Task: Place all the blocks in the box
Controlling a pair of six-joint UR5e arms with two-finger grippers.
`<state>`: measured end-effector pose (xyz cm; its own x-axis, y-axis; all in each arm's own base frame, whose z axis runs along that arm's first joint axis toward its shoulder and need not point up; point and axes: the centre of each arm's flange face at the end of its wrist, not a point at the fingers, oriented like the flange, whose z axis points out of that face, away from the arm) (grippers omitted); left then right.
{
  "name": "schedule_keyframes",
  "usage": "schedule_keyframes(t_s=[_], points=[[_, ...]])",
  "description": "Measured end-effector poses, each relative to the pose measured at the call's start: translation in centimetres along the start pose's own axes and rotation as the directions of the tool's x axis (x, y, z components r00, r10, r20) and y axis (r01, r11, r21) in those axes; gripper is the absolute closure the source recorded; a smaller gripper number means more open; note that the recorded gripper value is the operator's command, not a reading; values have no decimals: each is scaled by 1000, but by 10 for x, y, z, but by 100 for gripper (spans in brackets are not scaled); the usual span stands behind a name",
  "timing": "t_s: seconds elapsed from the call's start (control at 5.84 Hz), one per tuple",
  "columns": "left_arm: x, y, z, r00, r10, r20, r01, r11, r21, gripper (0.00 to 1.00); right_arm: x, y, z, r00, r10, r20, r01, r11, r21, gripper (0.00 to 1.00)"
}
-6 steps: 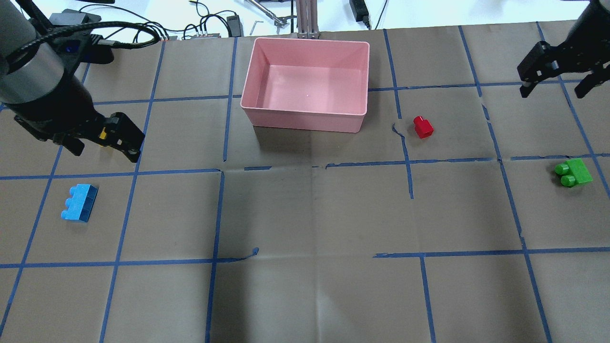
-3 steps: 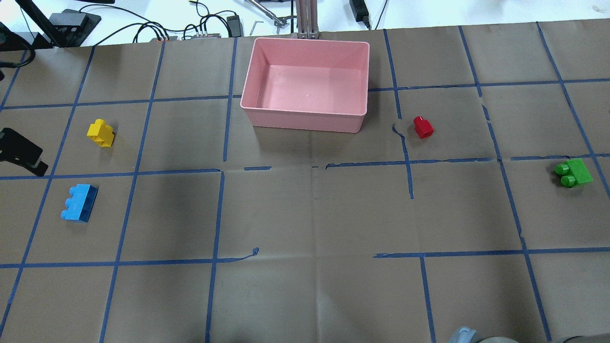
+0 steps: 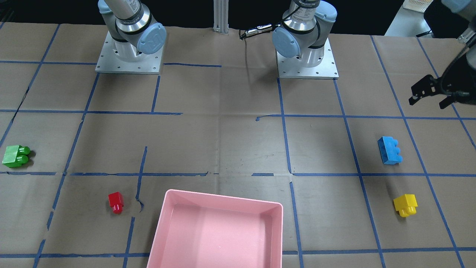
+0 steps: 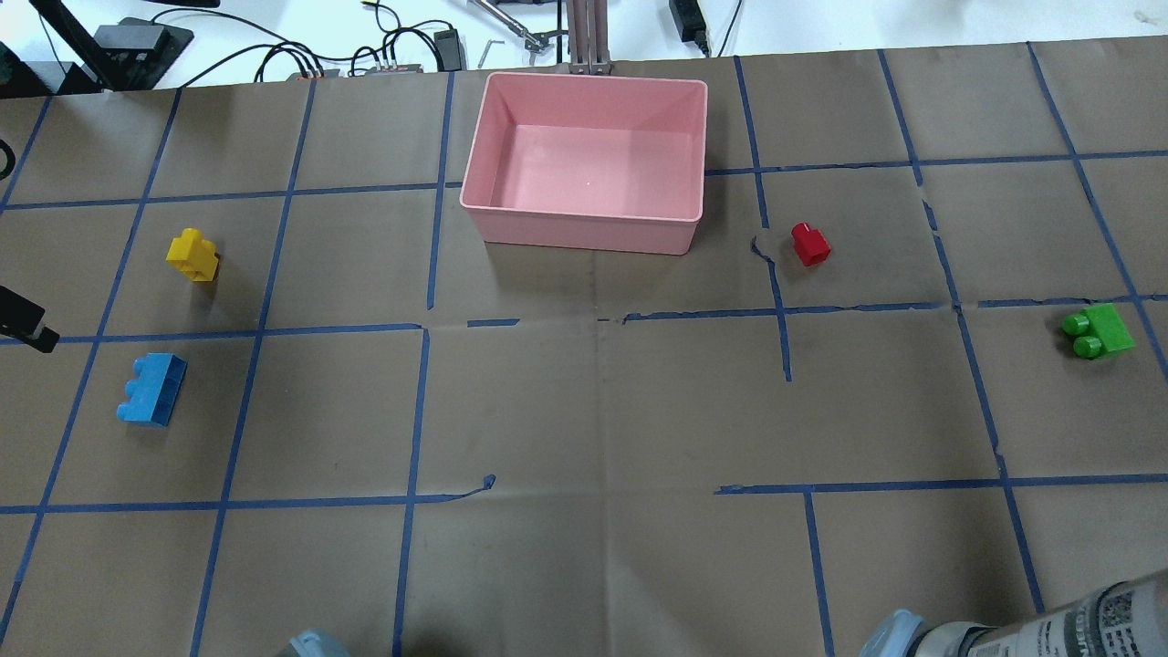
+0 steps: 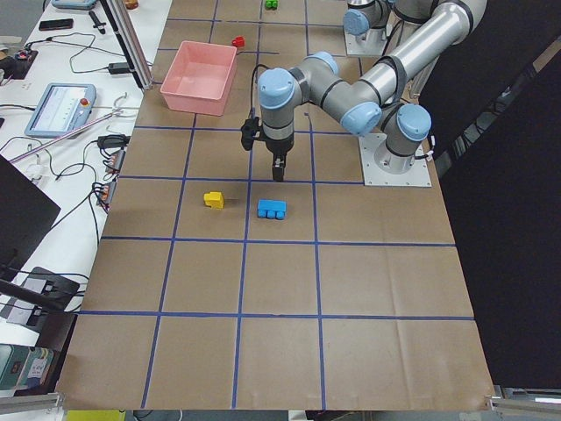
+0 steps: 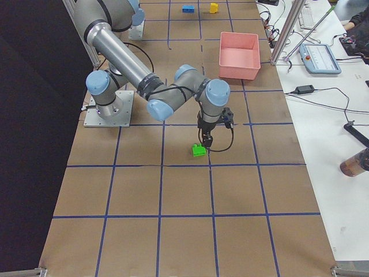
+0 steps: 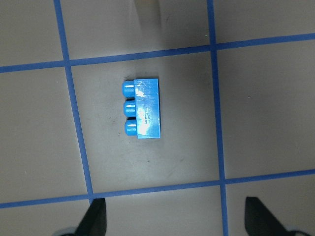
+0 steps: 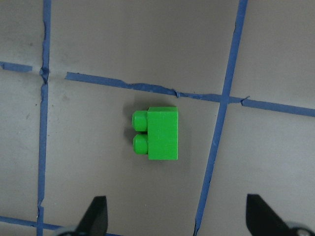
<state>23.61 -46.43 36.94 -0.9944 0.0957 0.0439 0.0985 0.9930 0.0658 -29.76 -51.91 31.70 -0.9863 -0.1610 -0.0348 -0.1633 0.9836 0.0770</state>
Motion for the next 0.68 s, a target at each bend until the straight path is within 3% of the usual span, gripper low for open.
schedule_keyframes(t_s=[0.34,0.68], points=[[-36,-31,66,1000,-11,4,11,1000,4,3,-10,5,62,1000,7,7,-7,1000,1,0],[-34,-31,114,999,-52,-6,52,999,-9,2,-23,13,101,999,38,-15,-37,999,26,0]])
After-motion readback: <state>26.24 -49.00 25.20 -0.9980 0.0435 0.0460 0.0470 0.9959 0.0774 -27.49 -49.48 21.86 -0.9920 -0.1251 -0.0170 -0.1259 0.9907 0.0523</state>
